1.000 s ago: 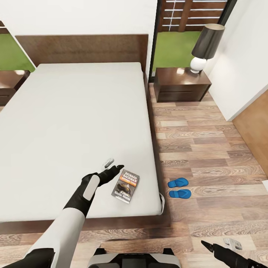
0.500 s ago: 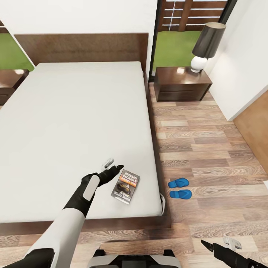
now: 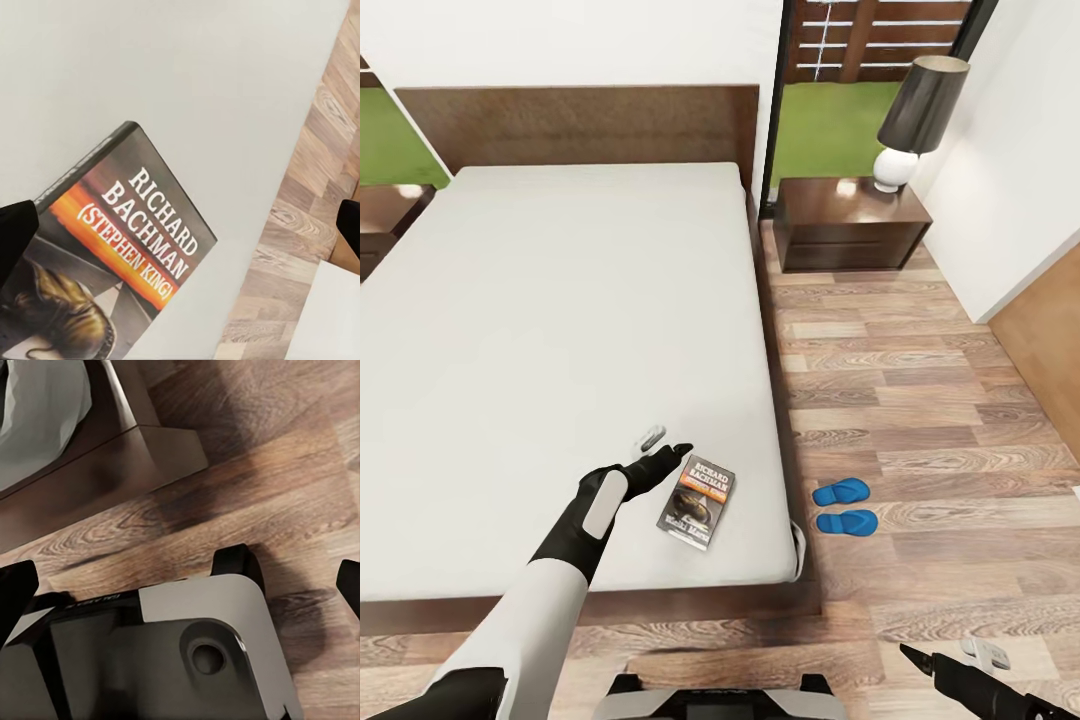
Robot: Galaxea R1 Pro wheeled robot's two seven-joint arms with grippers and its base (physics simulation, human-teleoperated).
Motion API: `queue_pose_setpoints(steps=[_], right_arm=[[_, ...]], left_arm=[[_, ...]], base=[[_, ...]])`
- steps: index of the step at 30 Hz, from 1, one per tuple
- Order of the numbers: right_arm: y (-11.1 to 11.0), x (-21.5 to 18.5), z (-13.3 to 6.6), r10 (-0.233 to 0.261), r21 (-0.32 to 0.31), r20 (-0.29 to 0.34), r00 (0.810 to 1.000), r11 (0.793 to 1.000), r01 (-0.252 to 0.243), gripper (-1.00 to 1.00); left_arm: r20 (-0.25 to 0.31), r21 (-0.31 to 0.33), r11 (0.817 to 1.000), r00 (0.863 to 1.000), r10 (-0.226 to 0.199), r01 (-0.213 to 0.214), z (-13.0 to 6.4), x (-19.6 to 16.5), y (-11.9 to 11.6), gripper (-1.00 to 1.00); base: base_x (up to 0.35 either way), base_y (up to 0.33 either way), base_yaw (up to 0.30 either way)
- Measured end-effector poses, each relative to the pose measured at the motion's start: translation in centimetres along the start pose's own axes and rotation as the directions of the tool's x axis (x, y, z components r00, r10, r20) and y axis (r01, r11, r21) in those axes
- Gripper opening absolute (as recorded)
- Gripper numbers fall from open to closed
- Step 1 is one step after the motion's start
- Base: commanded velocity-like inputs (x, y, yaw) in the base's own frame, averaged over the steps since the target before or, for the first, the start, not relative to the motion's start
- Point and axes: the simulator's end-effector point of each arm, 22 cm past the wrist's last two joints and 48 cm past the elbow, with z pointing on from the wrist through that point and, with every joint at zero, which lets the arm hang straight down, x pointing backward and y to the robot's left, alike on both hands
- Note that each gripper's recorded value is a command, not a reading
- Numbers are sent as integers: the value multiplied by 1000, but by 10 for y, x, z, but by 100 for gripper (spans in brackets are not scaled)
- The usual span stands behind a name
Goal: In the bedroom, move the book from the bed onto either nightstand, and place the two sandals side by side next to the bed.
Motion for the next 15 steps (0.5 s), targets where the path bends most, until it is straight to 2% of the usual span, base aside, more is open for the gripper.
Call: queue_pose_setpoints(steps=[15], right_arm=[[-6,-2,17,-2,2,2,1000,1000,2,100]], left_arm=[[1,0,1000,1000,0,0,16,1,10,100]], base=[[0,0,0]])
